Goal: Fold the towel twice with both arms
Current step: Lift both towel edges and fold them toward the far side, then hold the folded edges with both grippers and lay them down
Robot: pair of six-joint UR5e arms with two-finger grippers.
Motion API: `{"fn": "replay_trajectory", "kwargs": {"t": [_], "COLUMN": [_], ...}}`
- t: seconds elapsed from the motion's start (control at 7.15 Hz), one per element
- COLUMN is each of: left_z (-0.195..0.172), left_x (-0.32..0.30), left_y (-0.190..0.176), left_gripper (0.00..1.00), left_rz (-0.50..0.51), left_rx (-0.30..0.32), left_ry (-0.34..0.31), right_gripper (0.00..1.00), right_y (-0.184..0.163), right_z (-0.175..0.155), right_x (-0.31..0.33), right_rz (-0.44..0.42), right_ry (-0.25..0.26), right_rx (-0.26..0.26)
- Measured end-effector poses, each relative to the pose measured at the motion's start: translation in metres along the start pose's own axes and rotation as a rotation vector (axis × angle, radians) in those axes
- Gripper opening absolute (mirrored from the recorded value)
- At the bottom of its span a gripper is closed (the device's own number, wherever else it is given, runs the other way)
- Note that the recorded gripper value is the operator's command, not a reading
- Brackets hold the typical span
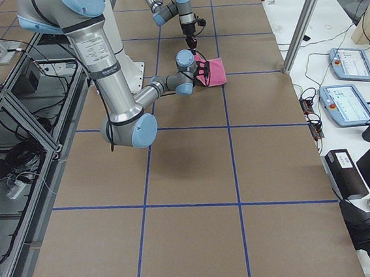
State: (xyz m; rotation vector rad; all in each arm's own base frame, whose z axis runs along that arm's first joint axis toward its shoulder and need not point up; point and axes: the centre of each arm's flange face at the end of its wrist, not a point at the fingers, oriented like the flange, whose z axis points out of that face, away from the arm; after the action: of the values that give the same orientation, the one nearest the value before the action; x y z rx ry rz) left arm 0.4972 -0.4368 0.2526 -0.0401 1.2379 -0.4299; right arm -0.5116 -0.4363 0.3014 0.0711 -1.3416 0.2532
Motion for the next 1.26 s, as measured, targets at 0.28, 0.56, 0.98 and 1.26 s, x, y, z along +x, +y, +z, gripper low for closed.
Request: {"fn": "replay_trajectory", "kwargs": {"t": [0.28, 0.56, 0.98, 1.26], "left_z": [-0.001, 0.002, 0.011, 0.017], "left_x": [0.001, 0.009, 0.017, 0.011], "left_y": [-0.013, -0.034, -0.06, -0.067], "left_gripper": [0.0, 0.0, 0.0, 0.0], "left_rz": [-0.008, -0.024, -0.044, -0.053], "left_rx": [0.018, 0.047, 0.077, 0.083], "left_ry": [0.0, -0.003, -0.019, -0.036], "right_gripper": [0.0, 0.0, 0.0, 0.0], "right_y": [-0.01, -0.021, -0.045, -0.057], "right_z": [0.0, 0.005, 0.006, 0.005], "right_x": [-0.003, -0.007, -0.015, -0.015], "right_rz": [0.003, 0.008, 0.018, 0.024], "right_ry": [-0.001, 0.003, 0.005, 0.009], "right_rx": [0.032, 0.071, 0.107, 0.134]}}
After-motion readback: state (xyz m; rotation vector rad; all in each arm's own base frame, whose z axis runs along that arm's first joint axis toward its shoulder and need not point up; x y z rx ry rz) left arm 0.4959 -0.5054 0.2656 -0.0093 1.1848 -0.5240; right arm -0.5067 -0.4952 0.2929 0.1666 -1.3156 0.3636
